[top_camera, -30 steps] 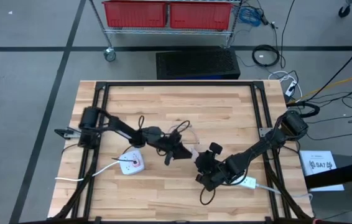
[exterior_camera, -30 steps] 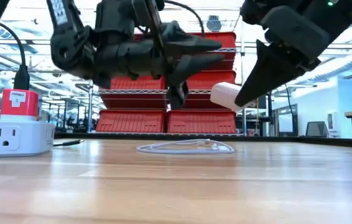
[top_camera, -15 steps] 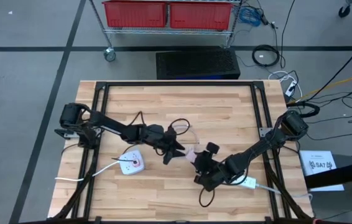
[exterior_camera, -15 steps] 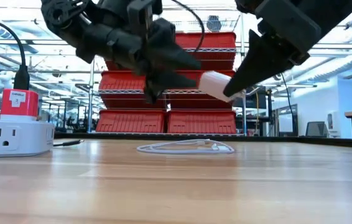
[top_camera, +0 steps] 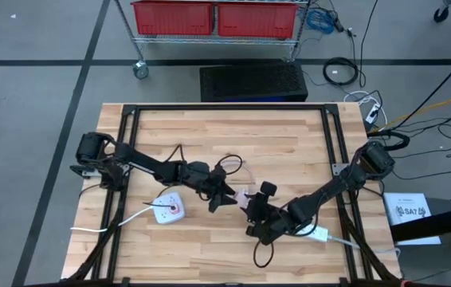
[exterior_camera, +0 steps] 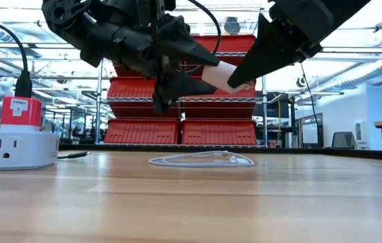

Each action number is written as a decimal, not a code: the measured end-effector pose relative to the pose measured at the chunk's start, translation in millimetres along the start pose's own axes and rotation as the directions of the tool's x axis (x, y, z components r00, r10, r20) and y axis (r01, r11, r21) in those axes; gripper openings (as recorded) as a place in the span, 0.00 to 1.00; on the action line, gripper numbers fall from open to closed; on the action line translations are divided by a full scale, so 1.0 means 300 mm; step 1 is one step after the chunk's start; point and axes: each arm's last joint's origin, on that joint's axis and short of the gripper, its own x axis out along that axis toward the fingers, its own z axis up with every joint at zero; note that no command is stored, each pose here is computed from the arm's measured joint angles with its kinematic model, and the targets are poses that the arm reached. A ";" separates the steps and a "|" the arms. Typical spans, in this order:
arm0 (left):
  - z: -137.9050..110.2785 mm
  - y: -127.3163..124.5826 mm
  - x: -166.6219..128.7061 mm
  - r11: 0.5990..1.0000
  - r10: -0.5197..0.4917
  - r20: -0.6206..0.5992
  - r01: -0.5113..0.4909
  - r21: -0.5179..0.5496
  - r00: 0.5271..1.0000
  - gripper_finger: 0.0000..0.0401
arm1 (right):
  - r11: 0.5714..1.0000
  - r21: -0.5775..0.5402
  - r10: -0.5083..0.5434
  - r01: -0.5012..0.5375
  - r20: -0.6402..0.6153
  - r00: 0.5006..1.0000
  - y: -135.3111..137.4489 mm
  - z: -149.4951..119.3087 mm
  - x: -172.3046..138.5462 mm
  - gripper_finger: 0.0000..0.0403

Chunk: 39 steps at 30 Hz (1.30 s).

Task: Insert USB
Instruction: Insert the pink charger adapter into the right white outlet extension

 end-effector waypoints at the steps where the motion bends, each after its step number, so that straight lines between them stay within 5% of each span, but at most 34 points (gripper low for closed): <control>1: 0.000 0.001 0.000 1.000 0.004 0.000 -0.004 -0.001 1.000 0.54 | 1.000 -0.003 -0.002 0.002 0.000 1.000 -0.002 0.001 0.002 0.39; 12: -0.002 0.002 0.000 1.000 0.021 0.004 -0.021 -0.002 1.000 0.53 | 1.000 -0.011 0.018 -0.018 0.001 1.000 -0.005 0.012 0.012 0.39; 24: -0.005 0.005 0.000 0.999 0.031 -0.010 -0.031 -0.021 0.999 0.36 | 0.999 -0.033 0.036 -0.036 -0.008 0.999 -0.009 0.016 0.021 0.39; 27: -0.011 0.010 0.000 0.999 0.047 -0.020 -0.047 -0.006 0.999 0.34 | 0.998 -0.030 0.046 -0.046 -0.013 0.999 -0.008 0.014 0.021 0.20; 30: -0.011 0.012 0.000 0.998 0.063 -0.013 -0.063 0.011 0.998 0.34 | 0.999 -0.031 0.040 -0.040 -0.012 0.999 -0.009 0.014 0.021 0.13; 39: 0.003 0.011 0.000 0.995 0.084 0.041 -0.086 0.057 0.996 0.31 | 0.997 -0.046 0.062 -0.066 -0.097 0.993 -0.009 0.058 -0.010 0.17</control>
